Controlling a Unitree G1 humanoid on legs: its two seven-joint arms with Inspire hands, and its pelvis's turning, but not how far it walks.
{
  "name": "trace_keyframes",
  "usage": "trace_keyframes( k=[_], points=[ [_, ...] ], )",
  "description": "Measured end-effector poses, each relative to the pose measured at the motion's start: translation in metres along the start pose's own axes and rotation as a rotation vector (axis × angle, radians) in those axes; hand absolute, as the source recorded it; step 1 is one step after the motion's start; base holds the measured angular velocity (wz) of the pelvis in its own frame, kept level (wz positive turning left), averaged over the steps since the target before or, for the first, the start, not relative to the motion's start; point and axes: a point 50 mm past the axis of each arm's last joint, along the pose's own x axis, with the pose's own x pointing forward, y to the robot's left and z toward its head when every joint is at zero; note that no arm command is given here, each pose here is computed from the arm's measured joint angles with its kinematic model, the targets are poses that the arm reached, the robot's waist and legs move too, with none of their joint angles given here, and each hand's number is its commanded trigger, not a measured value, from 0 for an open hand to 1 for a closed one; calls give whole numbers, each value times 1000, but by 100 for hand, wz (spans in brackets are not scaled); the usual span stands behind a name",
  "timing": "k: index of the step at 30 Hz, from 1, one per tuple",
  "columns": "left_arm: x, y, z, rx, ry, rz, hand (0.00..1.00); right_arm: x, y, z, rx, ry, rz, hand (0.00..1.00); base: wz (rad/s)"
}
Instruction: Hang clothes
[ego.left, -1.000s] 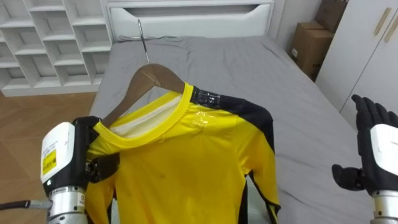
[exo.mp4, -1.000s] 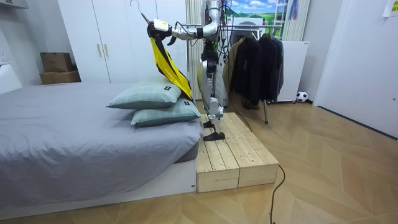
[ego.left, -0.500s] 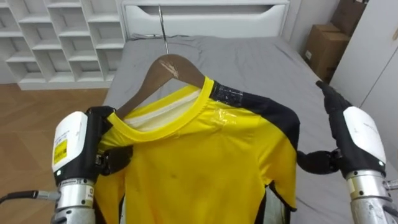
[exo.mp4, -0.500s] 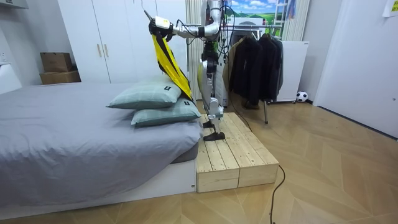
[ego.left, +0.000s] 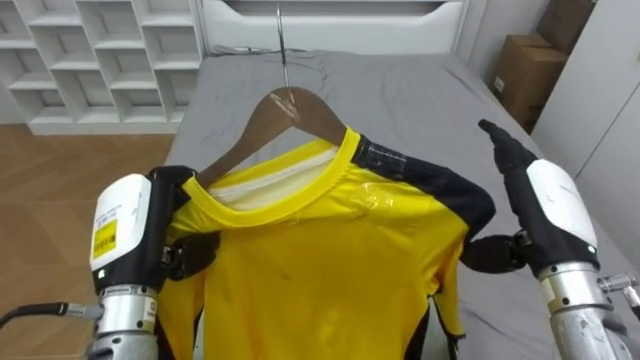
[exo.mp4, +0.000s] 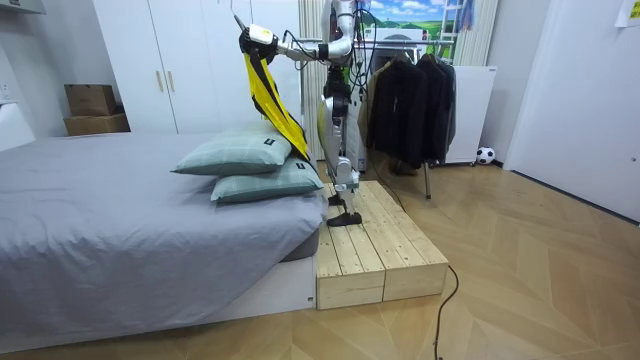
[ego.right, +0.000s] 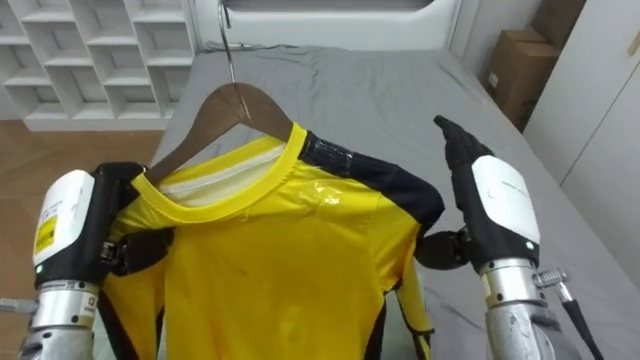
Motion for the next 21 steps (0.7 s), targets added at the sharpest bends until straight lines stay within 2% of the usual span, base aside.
trace_keyframes(
  k=[21],
  points=[
    [-1,-5,10,28,-59,-19,100,2,-2,12,-126,-71,39,0,0]
  ],
)
